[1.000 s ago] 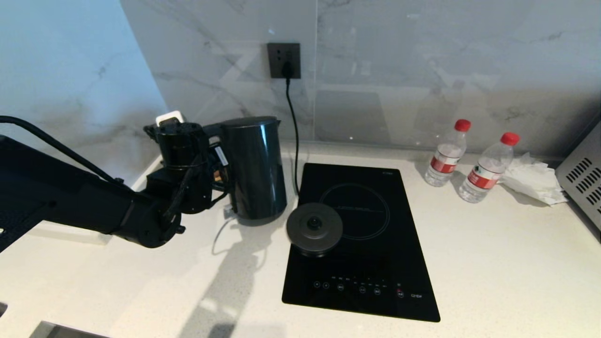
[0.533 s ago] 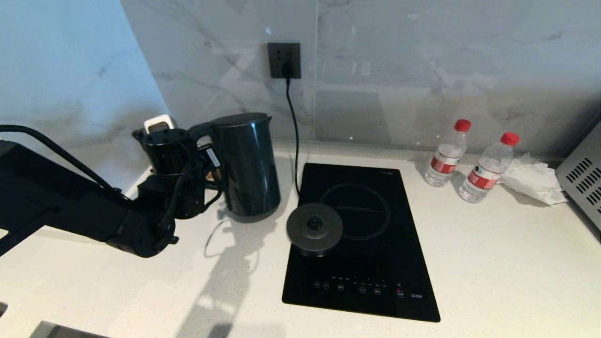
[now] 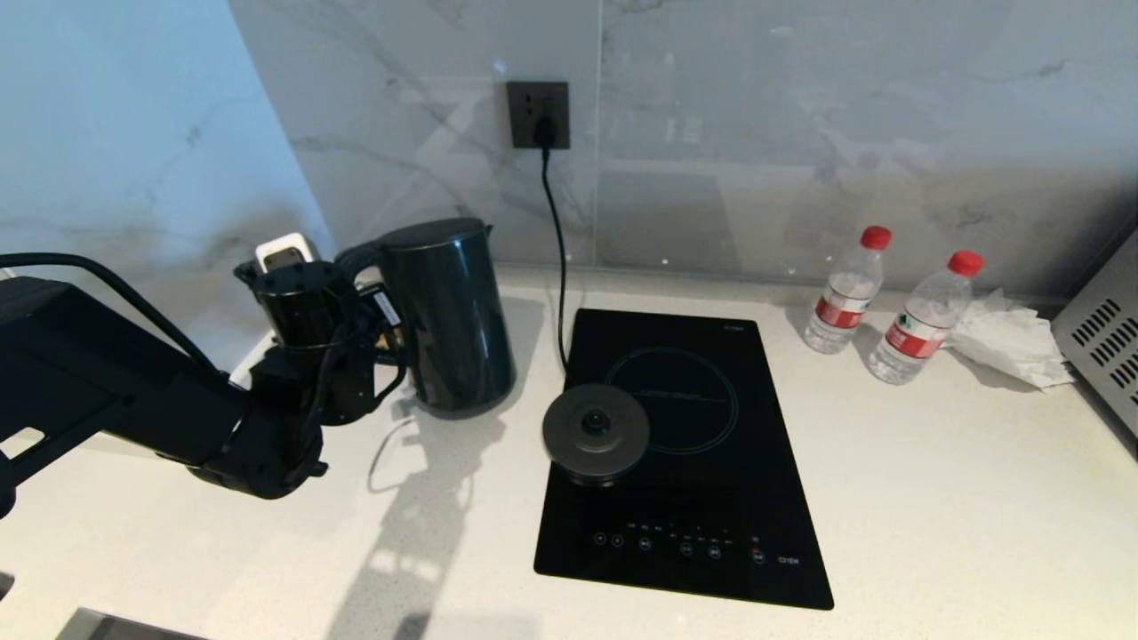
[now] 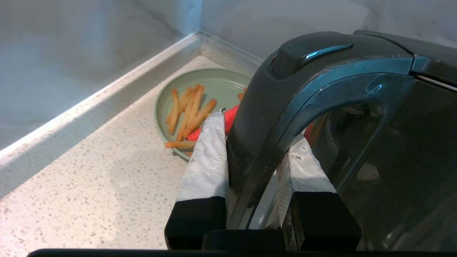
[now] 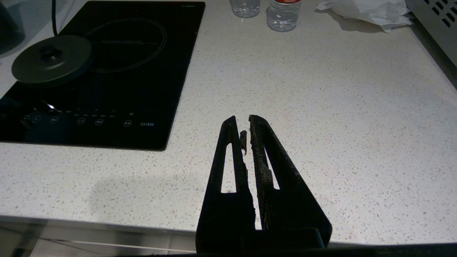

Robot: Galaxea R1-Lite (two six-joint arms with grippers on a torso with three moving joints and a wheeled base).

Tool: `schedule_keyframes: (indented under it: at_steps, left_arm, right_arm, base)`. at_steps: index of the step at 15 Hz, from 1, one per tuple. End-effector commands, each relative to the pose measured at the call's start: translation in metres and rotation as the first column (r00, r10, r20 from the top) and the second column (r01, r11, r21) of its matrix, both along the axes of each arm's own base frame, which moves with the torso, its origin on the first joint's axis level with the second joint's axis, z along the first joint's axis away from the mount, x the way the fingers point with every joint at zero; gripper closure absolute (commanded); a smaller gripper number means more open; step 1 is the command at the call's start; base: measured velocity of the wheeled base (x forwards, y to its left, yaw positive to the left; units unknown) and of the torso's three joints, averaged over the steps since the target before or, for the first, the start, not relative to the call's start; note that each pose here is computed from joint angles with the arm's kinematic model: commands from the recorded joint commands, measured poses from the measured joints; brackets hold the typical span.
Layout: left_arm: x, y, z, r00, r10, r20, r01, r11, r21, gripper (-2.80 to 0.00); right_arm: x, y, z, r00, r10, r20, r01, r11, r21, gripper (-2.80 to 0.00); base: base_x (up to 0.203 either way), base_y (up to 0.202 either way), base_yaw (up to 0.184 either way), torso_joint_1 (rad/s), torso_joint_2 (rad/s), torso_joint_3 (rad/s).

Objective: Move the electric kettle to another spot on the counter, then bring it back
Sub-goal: Place it by the sink

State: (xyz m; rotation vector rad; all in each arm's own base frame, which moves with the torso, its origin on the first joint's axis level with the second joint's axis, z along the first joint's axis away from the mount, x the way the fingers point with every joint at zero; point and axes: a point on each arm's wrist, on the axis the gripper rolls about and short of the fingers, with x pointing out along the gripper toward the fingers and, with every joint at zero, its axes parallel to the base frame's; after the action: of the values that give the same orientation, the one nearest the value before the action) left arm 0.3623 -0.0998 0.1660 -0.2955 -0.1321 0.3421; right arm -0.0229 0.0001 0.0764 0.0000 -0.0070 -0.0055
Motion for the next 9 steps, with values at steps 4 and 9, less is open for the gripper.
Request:
schedule_keyframes:
  at_steps: [4,9]
  left_arm:
    - [0.005,0.022,-0.011,1.000,0.016,-0.025,-0.015,1.000,0.018,0.00]
    - [0.001,0.033,-0.014,1.000,0.009,-0.014,-0.009,1.000,0.020,0.00]
  right_arm:
    - [0.000,0.000,0.000,1.000,0.000,0.000,0.000,1.000,0.000,0.00]
    - [0.000,0.000,0.000,1.000,-0.001,0.001,0.001,1.000,0.000,0.00]
  base:
    - [0.000,0.000,0.000,0.000,0.00,0.000]
    - [0.000,0.000,0.000,0.000,0.00,0.000]
